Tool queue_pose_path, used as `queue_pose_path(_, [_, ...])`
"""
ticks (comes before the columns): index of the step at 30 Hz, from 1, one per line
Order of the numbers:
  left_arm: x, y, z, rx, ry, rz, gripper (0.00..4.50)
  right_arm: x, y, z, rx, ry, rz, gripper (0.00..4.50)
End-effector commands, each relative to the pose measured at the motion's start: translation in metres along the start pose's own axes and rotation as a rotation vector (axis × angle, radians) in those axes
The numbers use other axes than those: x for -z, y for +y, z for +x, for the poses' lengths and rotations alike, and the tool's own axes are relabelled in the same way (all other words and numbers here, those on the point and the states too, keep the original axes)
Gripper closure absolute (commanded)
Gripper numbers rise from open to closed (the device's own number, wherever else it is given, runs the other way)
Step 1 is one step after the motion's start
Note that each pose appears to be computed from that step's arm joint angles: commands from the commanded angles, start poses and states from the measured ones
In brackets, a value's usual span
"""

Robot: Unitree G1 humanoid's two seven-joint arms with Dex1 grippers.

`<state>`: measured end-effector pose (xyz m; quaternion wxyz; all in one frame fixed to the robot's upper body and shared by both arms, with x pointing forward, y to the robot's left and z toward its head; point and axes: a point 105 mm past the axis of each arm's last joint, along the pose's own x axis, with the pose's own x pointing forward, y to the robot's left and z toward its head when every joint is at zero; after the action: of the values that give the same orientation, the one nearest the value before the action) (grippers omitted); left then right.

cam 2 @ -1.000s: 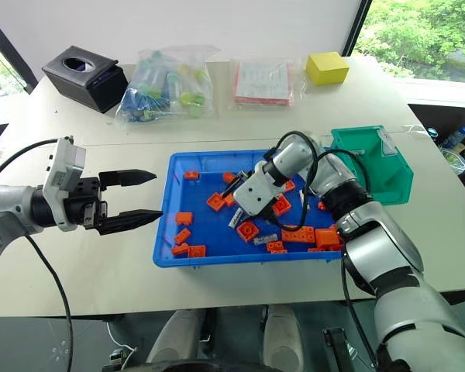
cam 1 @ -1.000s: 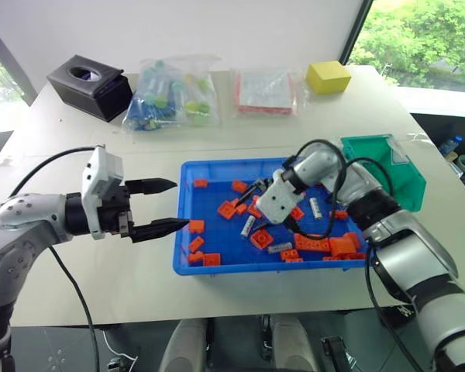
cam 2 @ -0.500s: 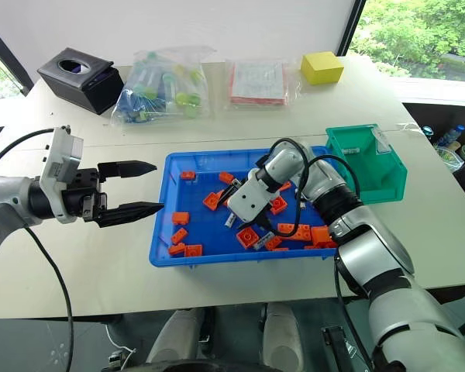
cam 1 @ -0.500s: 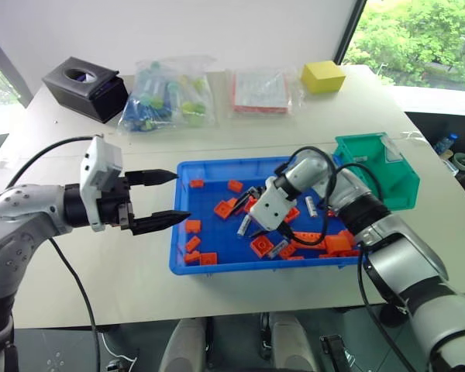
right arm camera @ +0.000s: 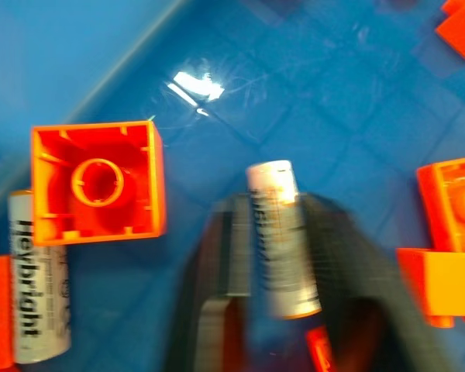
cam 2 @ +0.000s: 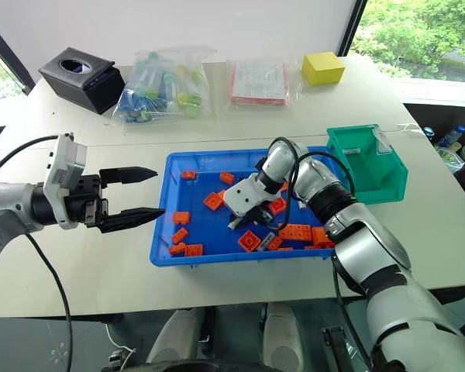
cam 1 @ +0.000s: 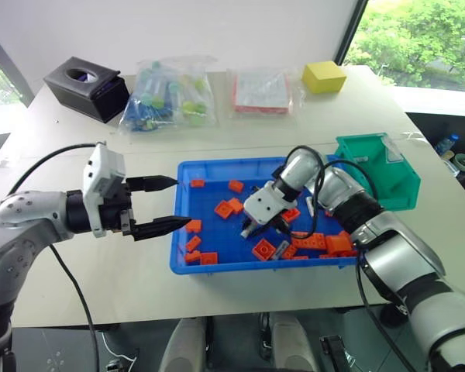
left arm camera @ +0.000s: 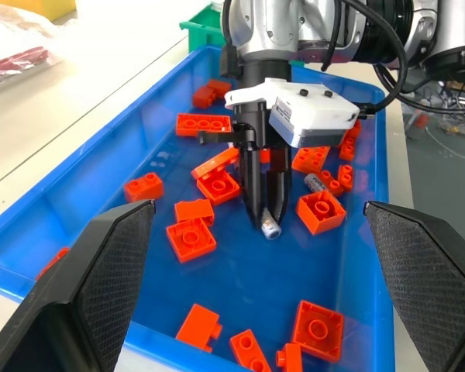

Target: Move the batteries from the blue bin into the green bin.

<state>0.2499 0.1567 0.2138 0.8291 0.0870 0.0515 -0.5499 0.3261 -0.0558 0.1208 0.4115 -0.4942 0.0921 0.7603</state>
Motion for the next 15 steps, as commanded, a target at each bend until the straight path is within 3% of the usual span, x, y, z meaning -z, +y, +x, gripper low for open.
queue_pose_path(1, [-0.010, -0.003, -0.002, 0.000, -0.031, 0.038, 0.00, -0.002, -0.003, -0.007, 0.016, 0.007, -0.005, 4.45])
queue_pose_path(9, [-0.009, -0.001, 0.001, 0.017, -0.028, 0.034, 0.00, -0.049, -0.028, -0.042, 0.249, -0.174, 0.080, 4.45])
queue_pose_path(12, [-0.006, -0.002, 0.003, 0.037, -0.024, 0.022, 0.00, -0.068, -0.037, -0.086, 0.488, -0.259, 0.204, 4.45])
queue_pose_path(15, [-0.004, -0.002, 0.006, 0.051, -0.027, 0.014, 0.00, -0.059, -0.028, -0.137, 0.721, -0.282, 0.356, 4.45])
